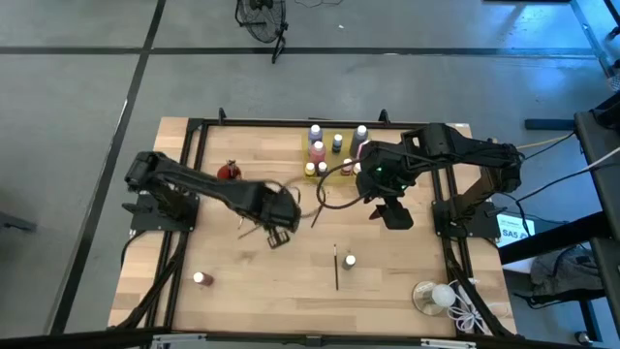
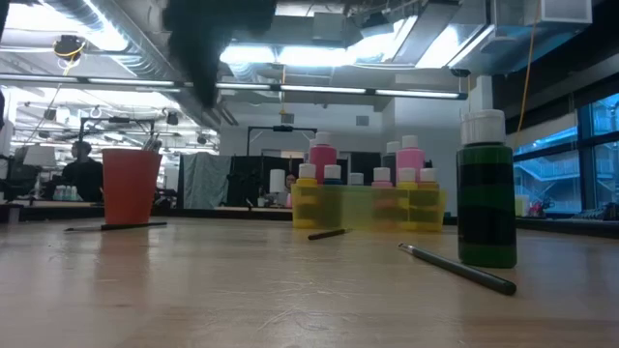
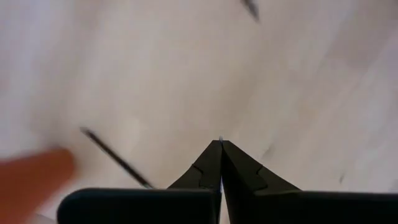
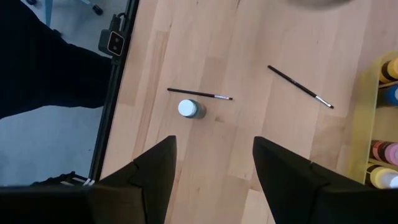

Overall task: Pick & Place Paint Supplies
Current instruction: Put the silver paint brush into the orange cup, then put the small green paint bottle into the yellow bin

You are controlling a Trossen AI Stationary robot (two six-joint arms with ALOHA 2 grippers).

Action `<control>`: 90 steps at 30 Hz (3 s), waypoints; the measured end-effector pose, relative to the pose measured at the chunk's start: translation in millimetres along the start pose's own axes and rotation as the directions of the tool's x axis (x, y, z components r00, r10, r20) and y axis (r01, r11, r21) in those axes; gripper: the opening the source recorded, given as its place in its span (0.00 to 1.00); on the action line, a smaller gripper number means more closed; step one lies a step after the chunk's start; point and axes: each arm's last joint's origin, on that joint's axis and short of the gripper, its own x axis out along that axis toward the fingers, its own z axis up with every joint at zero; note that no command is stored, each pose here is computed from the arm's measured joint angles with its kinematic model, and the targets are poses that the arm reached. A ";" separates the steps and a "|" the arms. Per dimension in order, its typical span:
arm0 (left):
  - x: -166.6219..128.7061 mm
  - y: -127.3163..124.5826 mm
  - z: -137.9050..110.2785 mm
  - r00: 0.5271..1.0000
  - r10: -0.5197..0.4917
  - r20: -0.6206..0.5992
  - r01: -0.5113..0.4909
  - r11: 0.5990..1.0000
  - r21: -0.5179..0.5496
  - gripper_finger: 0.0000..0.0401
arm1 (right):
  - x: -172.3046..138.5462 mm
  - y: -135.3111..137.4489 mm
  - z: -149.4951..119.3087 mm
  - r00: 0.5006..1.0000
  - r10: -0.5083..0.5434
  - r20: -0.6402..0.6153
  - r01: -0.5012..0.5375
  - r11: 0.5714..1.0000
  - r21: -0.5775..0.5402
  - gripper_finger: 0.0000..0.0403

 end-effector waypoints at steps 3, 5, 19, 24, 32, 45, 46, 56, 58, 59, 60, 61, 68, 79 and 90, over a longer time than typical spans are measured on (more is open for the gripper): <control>-43.6 17.5 9.2 0.985 0.034 0.170 -0.030 0.999 -0.022 0.00 | 0.8 3.1 0.0 1.000 0.004 -0.003 -0.004 1.000 -0.010 0.53; -74.6 35.9 6.4 0.957 0.057 0.285 -0.039 0.997 -0.068 0.00 | 1.3 5.0 0.0 1.000 0.007 -0.005 -0.007 1.000 -0.016 0.53; -127.2 136.1 -96.1 0.640 0.326 0.696 -0.113 0.936 -0.334 0.01 | 3.8 15.3 1.2 1.000 0.020 0.001 -0.020 0.998 -0.052 0.53; -90.8 140.5 -124.6 0.527 0.348 0.775 -0.052 0.924 -0.379 0.01 | 3.3 13.3 2.3 1.000 0.014 0.014 -0.013 0.999 -0.049 0.53; -56.1 153.9 -155.9 0.441 0.373 0.816 0.012 0.907 -0.421 0.01 | 0.5 2.1 5.1 0.999 -0.009 0.049 0.010 1.000 -0.020 0.53; -14.1 166.5 -179.6 0.399 0.421 0.814 0.081 0.869 -0.489 0.01 | -1.7 -5.8 7.1 0.997 -0.022 0.077 0.023 1.000 -0.017 0.53; -11.9 166.1 -179.9 0.401 0.422 0.813 0.080 0.868 -0.489 0.01 | -1.8 -6.3 7.5 0.996 -0.023 0.081 0.025 1.000 -0.019 0.53; -6.1 162.1 -178.2 0.392 0.442 0.807 0.023 0.872 -0.488 0.03 | -3.3 -11.1 9.1 0.994 -0.032 0.103 0.034 0.999 -0.017 0.53; -5.6 161.6 -178.2 0.408 0.424 0.809 0.030 0.879 -0.475 0.07 | -3.3 -11.1 9.2 0.994 -0.032 0.104 0.034 0.999 -0.018 0.53; -5.6 161.5 -178.1 0.410 0.421 0.809 0.035 0.879 -0.475 0.10 | -3.3 -11.1 9.4 0.994 -0.032 0.105 0.034 0.999 -0.020 0.53; -5.5 161.5 -178.2 0.410 0.421 0.809 0.043 0.877 -0.478 0.12 | -3.3 -11.0 9.4 0.994 -0.032 0.105 0.034 0.999 -0.023 0.53; -5.6 161.5 -178.2 0.410 0.421 0.809 0.054 0.874 -0.482 0.15 | -3.3 -11.0 9.5 0.994 -0.032 0.106 0.034 0.999 -0.025 0.53; -7.4 162.4 -177.8 0.366 0.467 0.805 0.113 0.836 -0.536 0.32 | -3.3 -11.0 9.6 0.994 -0.032 0.107 0.035 0.999 -0.025 0.53; -46.6 154.2 -160.4 0.319 0.368 0.874 0.134 0.895 -0.426 0.34 | -2.3 -8.3 -3.0 1.000 -0.016 -0.022 0.019 0.989 0.146 0.53; -69.6 154.3 -153.8 0.249 0.363 0.898 0.200 0.888 -0.415 0.33 | 25.4 32.2 -4.2 0.995 0.043 -0.086 -0.034 0.995 0.097 0.55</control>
